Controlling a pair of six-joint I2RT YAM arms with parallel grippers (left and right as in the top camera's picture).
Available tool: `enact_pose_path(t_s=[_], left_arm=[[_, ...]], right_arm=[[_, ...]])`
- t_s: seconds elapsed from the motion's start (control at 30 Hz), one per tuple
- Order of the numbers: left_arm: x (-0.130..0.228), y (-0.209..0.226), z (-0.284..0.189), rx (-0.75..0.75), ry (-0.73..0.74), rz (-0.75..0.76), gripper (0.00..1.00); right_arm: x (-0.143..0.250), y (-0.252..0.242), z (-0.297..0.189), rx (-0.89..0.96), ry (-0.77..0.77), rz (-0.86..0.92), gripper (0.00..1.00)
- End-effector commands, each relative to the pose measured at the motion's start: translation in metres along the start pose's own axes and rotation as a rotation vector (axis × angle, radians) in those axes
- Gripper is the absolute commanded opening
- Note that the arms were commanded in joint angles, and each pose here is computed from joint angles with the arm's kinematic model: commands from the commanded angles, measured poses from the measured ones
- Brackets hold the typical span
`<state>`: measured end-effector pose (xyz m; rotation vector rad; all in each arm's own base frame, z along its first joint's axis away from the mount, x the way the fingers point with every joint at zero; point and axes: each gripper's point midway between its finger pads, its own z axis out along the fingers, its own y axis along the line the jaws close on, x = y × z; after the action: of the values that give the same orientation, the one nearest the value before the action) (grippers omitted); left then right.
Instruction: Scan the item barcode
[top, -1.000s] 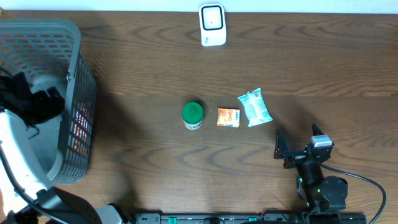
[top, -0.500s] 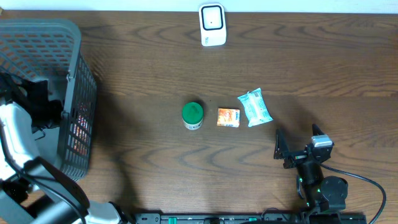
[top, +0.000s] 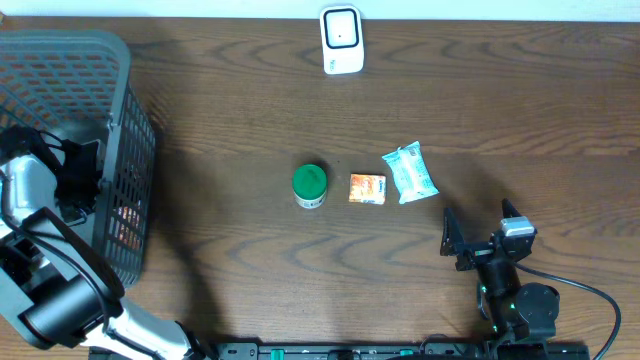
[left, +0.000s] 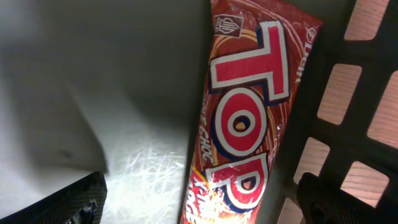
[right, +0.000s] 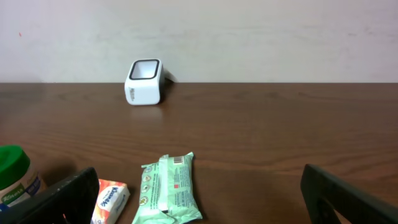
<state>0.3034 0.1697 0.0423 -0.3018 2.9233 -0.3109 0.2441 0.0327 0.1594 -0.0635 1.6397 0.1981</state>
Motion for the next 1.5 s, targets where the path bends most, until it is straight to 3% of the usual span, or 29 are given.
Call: enact_pose_path(t_s=[0.0,0.23,0.27,0.3,0.33,0.37,0.47,0.77,1.07,1.27,1.47], left_arm=[[0.004,-0.006,0.011,0.049,0.021,0.011,0.98],[0.017,-0.006,0.033,0.085,0.098,-0.014,1.00],[0.019,-0.005,0.036,0.090,0.111,-0.017,0.96],[0.022,-0.004,0.040,0.086,0.127,-0.020,0.90],[0.024,0.000,0.044,0.073,0.144,-0.021,0.75],[0.027,0.002,0.046,0.066,0.156,-0.022,0.66],[0.031,0.004,0.053,0.062,0.180,-0.028,0.62],[0.039,0.044,0.049,-0.172,0.241,-0.102,0.09],[0.041,0.095,0.020,-0.506,0.273,-0.231,0.07],[0.038,0.094,0.018,-0.511,0.247,-0.282,0.07],[0.013,0.078,-0.005,-0.436,0.116,-0.286,0.07]], right_arm=[[0.001,0.001,0.000,-0.002,0.001,-0.010,0.99],[0.001,0.001,0.000,-0.002,0.000,-0.010,0.99],[0.001,0.001,0.000,-0.002,0.000,-0.010,0.99],[0.001,0.001,0.000,-0.002,0.001,-0.010,0.99],[0.001,0.001,0.000,-0.002,0.000,-0.010,0.99],[0.001,0.001,0.000,-0.002,0.001,-0.010,0.99],[0.001,0.001,0.000,-0.002,0.001,-0.010,0.99],[0.001,0.001,0.000,-0.002,0.000,-0.010,0.99],[0.001,0.001,0.000,-0.002,0.001,-0.010,0.99],[0.001,0.001,0.000,-0.002,0.001,-0.010,0.99],[0.001,0.001,0.000,-0.002,0.001,-0.010,0.99]])
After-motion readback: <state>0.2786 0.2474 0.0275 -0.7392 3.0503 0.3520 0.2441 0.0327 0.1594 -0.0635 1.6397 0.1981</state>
